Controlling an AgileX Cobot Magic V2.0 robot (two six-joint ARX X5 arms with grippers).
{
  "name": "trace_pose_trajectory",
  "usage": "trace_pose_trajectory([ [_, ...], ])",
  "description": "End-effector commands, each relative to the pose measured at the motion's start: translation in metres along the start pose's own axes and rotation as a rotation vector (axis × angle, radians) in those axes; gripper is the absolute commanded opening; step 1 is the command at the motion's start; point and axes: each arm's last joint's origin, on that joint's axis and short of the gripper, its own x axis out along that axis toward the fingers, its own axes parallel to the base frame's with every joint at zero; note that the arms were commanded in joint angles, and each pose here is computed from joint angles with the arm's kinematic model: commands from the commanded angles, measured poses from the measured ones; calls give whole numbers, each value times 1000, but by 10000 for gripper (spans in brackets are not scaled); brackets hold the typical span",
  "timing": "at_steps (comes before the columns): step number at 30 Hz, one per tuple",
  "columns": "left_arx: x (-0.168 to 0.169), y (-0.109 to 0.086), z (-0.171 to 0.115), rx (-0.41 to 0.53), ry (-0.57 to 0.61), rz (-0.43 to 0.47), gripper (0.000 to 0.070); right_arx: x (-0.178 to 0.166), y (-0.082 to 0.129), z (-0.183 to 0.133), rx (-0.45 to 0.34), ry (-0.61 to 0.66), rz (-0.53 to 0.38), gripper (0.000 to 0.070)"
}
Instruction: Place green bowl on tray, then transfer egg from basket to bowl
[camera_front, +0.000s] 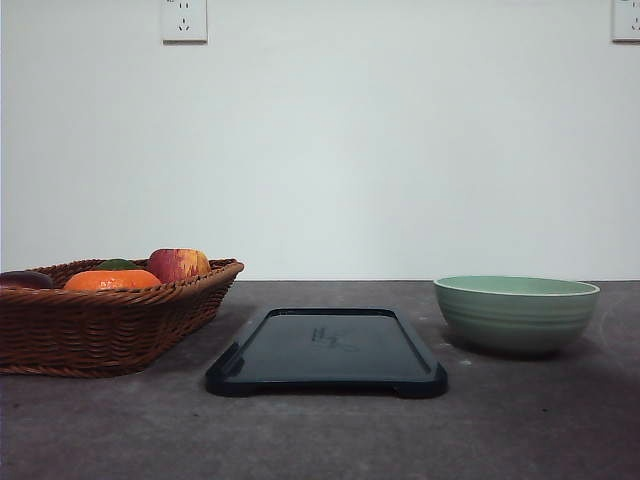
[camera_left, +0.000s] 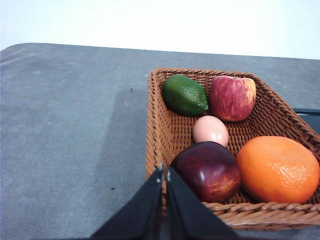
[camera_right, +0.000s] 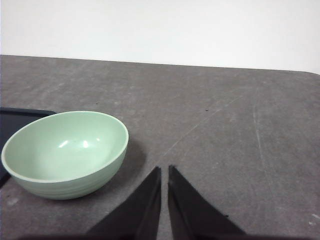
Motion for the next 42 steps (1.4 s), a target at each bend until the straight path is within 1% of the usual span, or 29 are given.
trace_pose_trajectory([
  [1, 2, 0, -6, -1, 20, 1, 0, 0, 0, 0, -5, -6, 0, 18],
  [4, 2, 0, -6, -16, 19, 1, 0, 0, 0, 0, 3, -13, 1, 18],
  [6, 2, 0, -6, -53, 18, 1, 0, 0, 0, 2, 41, -28, 6, 18],
  [8, 2, 0, -5, -128, 10, 1, 0, 0, 1, 2, 102, -28, 10, 18],
  [10, 2, 0, -4, -264, -3, -3, 0, 0, 0, 2, 178, -29, 10, 18],
  [11, 2, 0, -3, -354, -7, -8, 0, 0, 0, 2, 223, -31, 10, 18],
  [14, 2, 0, -2, -576, -19, -13, 0, 0, 0, 4, 390, -42, 15, 14],
  [16, 2, 0, 1, -728, -39, -25, 0, 0, 1, 5, 470, -60, 23, 10],
  [17, 1, 0, 3, -811, -54, -36, 0, 0, 1, 7, 500, -76, 29, 10],
  [18, 1, -1, 6, -865, -73, -51, 0, 0, 1, 9, 512, -94, 41, 10],
  [19, 0, -1, 10, -897, -96, -75, 0, -1, 1, 12, 513, -114, 57, 10],
  [20, -1, -2, 14, -904, -129, -102, 0, -2, 1, 16, 513, -137, 74, 9],
  [22, -3, -2, 23, -889, -203, -146, 0, -4, 2, 24, 513, -176, 98, 9],
  [24, -6, -3, 34, -828, -289, -183, 0, -7, 2, 33, 508, -209, 117, 7],
  [25, -8, -3, 39, -783, -330, -195, 0, -9, 2, 38, 500, -223, 120, 7],
  [27, -13, -4, 49, -658, -411, -204, 0, -13, 2, 48, 471, -252, 125, 7],
  [29, -19, -5, 60, -528, -466, -191, 0, -16, 2, 58, 426, -273, 124, 7],
  [30, -21, -5, 65, -478, -483, -183, 0, -17, 2, 62, 404, -283, 124, 7],
  [32, -27, -6, 76, -403, -516, -171, 1, -19, 2, 73, 362, -285, 134, 7],
  [33, -30, -6, 81, -382, -524, -168, 0, -20, 3, 78, 343, -276, 143, 7],
  [35, -34, -7, 92, -351, -511, -155, 1, -19, 4, 87, 311, -242, 162, 7],
  [36, -36, -7, 98, -342, -487, -146, 1, -18, 5, 93, 295, -216, 176, 7],
  [39, -40, -8, 113, -328, -385, -118, 1, -14, 6, 107, 250, -147, 210, 7],
  [42, -41, -9, 127, -329, -262, -88, 0, -8, 7, 121, 227, -78, 210, 7],
])
